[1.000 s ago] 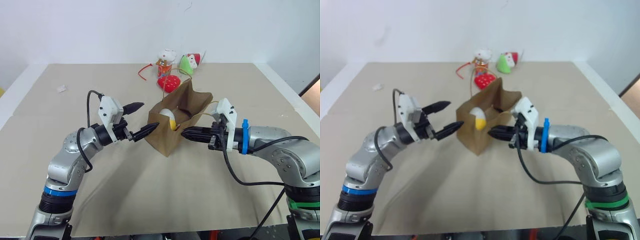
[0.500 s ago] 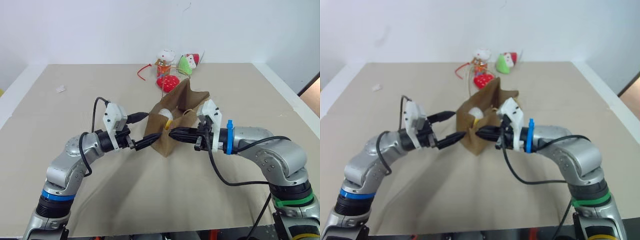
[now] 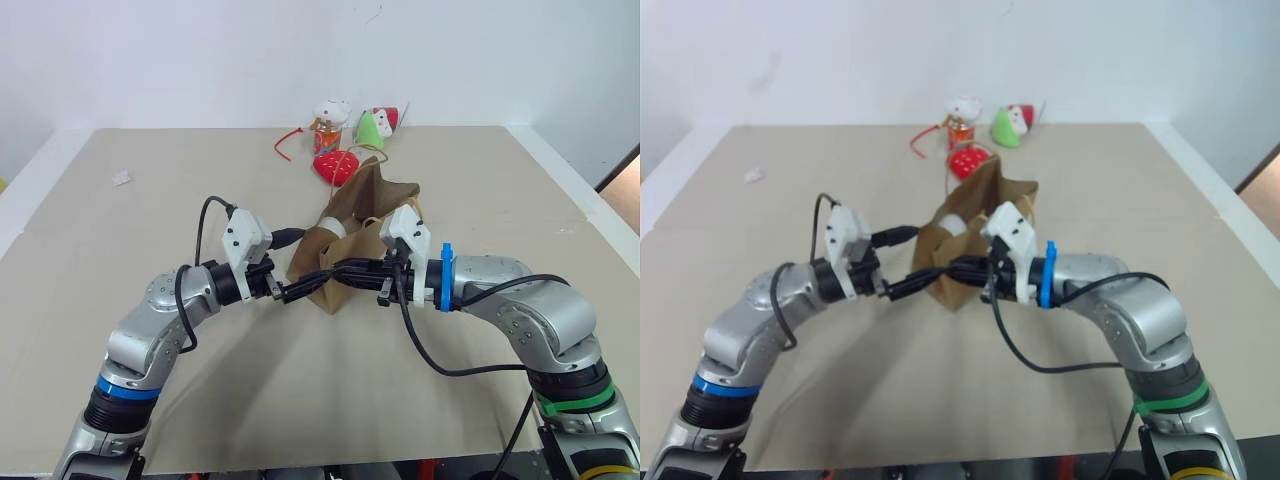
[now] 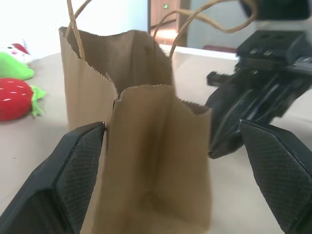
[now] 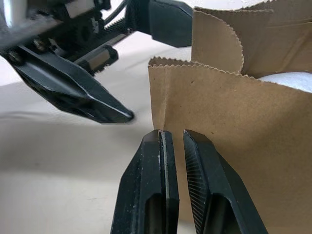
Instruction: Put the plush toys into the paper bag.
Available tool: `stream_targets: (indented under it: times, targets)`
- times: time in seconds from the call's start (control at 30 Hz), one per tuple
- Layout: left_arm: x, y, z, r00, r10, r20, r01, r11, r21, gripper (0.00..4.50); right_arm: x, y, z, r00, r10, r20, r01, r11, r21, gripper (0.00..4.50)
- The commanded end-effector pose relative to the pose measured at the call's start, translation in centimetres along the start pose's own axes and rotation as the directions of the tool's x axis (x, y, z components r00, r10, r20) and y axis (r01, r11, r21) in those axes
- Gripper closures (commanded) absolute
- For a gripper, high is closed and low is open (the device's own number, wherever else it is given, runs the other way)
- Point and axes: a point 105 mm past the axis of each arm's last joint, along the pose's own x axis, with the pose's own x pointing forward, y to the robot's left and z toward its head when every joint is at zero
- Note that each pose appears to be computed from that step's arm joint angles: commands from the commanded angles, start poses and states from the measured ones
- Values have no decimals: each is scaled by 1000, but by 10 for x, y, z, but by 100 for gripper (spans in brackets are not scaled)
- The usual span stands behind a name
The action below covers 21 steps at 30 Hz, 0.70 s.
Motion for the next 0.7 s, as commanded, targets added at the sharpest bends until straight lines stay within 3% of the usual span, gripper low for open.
stream_targets:
  times: [0.03, 0.37, 0.43, 0.47, 0.7]
  targets:
    - [11, 0, 13, 999, 0, 40, -2, 998, 57, 0, -1, 0, 16, 999, -5, 43, 7, 999, -50, 386]
    - [25, 10, 13, 997, 65, 48, -67, 998, 23, 0, -2, 0, 14, 999, -18, 34, 20, 998, -58, 386]
    - [27, 12, 11, 996, 77, 33, -78, 997, 23, 53, -2, 0, 14, 999, -19, 32, 21, 998, -60, 398]
    - [27, 13, 10, 996, 80, 27, -81, 996, 28, 59, -2, 0, 14, 999, -20, 32, 22, 998, -61, 398]
    - [26, 15, 6, 997, 77, -1, -77, 996, 37, 329, -2, -2, 16, 999, -22, 40, 25, 998, -66, 398]
